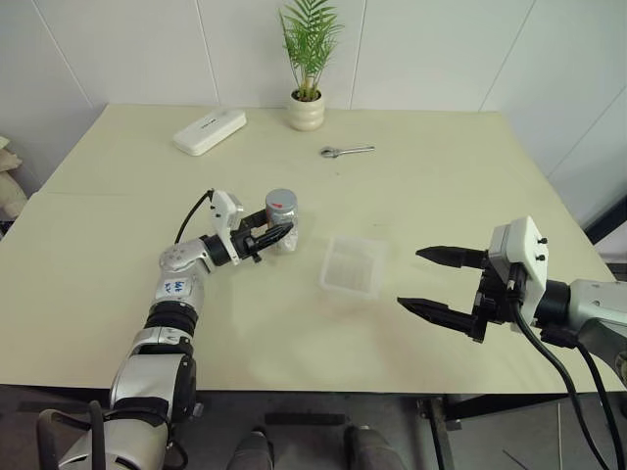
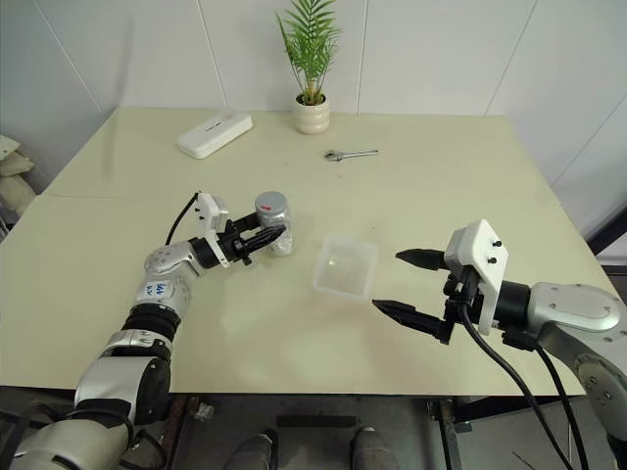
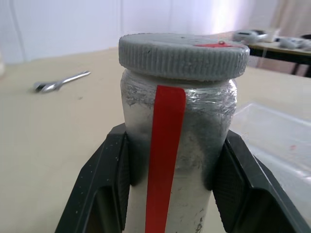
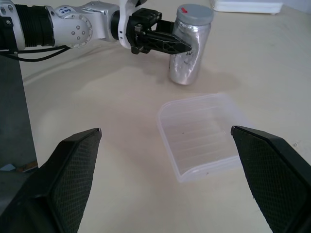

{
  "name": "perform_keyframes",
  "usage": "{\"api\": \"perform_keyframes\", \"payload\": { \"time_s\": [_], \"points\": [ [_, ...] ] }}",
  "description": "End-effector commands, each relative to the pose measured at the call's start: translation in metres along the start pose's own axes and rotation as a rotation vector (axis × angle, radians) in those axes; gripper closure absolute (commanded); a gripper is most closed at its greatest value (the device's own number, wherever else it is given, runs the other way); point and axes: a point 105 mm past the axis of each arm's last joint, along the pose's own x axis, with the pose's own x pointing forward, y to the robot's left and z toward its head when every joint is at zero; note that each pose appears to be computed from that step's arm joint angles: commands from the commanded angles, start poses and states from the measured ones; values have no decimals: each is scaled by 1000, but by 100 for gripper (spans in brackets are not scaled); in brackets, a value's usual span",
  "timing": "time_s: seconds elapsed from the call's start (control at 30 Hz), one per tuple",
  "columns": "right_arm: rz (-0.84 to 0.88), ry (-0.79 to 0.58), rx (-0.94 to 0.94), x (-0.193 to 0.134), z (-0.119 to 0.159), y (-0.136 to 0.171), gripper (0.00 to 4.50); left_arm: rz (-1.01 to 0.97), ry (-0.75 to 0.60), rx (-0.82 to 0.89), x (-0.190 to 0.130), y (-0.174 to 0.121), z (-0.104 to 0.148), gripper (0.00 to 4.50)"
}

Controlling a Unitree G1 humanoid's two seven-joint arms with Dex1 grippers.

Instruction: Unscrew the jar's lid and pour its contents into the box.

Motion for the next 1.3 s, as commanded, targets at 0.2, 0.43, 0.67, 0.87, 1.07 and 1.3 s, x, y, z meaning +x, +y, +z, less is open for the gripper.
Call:
{"api": "perform_keyframes", "payload": {
  "time_s": [0.2,0.43,0.67,0.87,1.07,1.3],
  "points": [
    [-69,-72,-65,22,30,-3,0,-363,-54,38,-27,-31,38,262],
    [-141,-221,-4,57,61,1,0,-498,-38,77,-26,-42,49,262],
    [-186,-330,116,88,89,10,0,-493,-42,120,-9,-47,48,262],
    [-235,-372,166,104,101,18,0,-462,-42,79,-1,-48,44,262],
    [-283,-327,151,119,93,19,0,-450,-48,40,6,-47,47,262],
    [-270,-275,86,134,79,27,0,-493,-29,-6,4,-55,46,262]
  ]
}}
